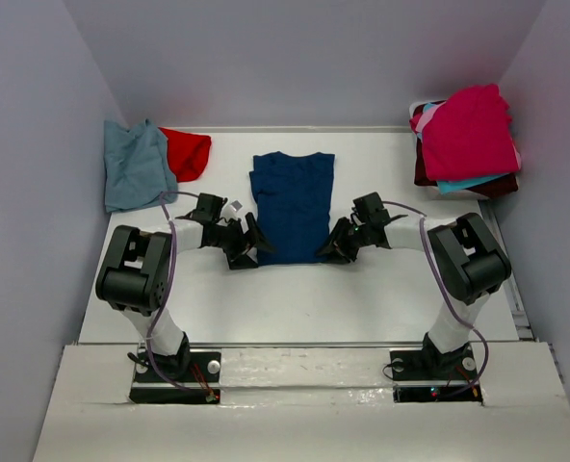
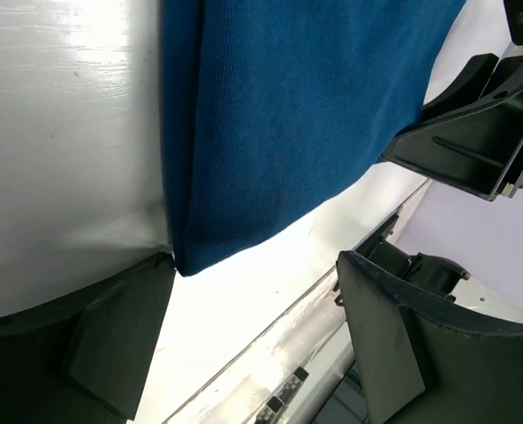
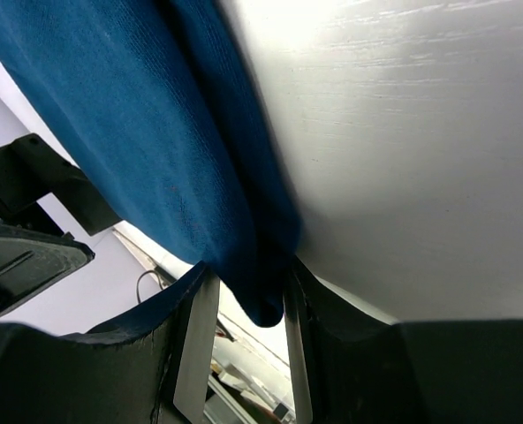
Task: Fold and stack the t-shirts
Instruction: Fold the tshirt
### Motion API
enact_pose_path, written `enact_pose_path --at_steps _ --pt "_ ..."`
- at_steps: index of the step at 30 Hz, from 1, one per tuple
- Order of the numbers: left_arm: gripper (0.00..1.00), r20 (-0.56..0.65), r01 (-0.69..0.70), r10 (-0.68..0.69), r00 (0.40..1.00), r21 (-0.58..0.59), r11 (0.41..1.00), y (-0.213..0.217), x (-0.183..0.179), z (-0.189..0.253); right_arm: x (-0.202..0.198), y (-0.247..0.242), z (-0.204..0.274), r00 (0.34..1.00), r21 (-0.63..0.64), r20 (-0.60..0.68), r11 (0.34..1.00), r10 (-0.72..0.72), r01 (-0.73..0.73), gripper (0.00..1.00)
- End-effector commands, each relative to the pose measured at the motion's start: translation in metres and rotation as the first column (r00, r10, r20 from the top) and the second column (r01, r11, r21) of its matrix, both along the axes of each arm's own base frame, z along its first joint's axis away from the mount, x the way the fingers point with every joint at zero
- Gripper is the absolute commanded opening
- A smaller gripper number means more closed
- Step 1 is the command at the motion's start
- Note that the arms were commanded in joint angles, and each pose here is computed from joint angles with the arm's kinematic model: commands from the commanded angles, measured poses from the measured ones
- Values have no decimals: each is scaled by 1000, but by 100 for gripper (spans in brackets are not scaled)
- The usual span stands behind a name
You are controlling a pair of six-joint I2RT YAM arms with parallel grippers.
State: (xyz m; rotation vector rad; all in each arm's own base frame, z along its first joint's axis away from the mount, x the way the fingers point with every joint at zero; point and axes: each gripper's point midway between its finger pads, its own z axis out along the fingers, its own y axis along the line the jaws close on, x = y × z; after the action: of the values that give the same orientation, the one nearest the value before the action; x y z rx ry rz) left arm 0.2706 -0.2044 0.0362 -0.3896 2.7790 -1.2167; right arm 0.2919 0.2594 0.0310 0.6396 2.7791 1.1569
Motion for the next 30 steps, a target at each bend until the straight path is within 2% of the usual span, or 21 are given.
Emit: enact_pose_path --at_steps 1,3,5,8,13,18,30 --pt "87 -205 42 11 979 253 967 40 -57 -71 5 -3 -3 1000 -47 24 999 0 1 41" --pt "84 -210 42 11 978 249 968 39 -57 -73 6 -2 -1 1000 -47 29 999 2 -1 41" --pt "75 -205 38 13 979 247 968 38 -54 -74 6 -2 -1 1000 -46 31 999 4 -3 41" --pt "71 -192 35 16 981 260 965 39 -49 -75 6 -2 -1 1000 -46 31 999 4 -3 41" --pt "77 -148 22 38 988 385 923 56 -30 -77 3 -3 -1 1000 -45 29 999 8 -7 41" --pt "81 -111 3 54 992 458 889 67 -18 -70 2 -3 0 1000 -45 30 999 9 -8 41" --pt "80 -125 -1 60 990 426 905 60 -4 -81 2 -3 1 999 -44 34 999 12 -11 41"
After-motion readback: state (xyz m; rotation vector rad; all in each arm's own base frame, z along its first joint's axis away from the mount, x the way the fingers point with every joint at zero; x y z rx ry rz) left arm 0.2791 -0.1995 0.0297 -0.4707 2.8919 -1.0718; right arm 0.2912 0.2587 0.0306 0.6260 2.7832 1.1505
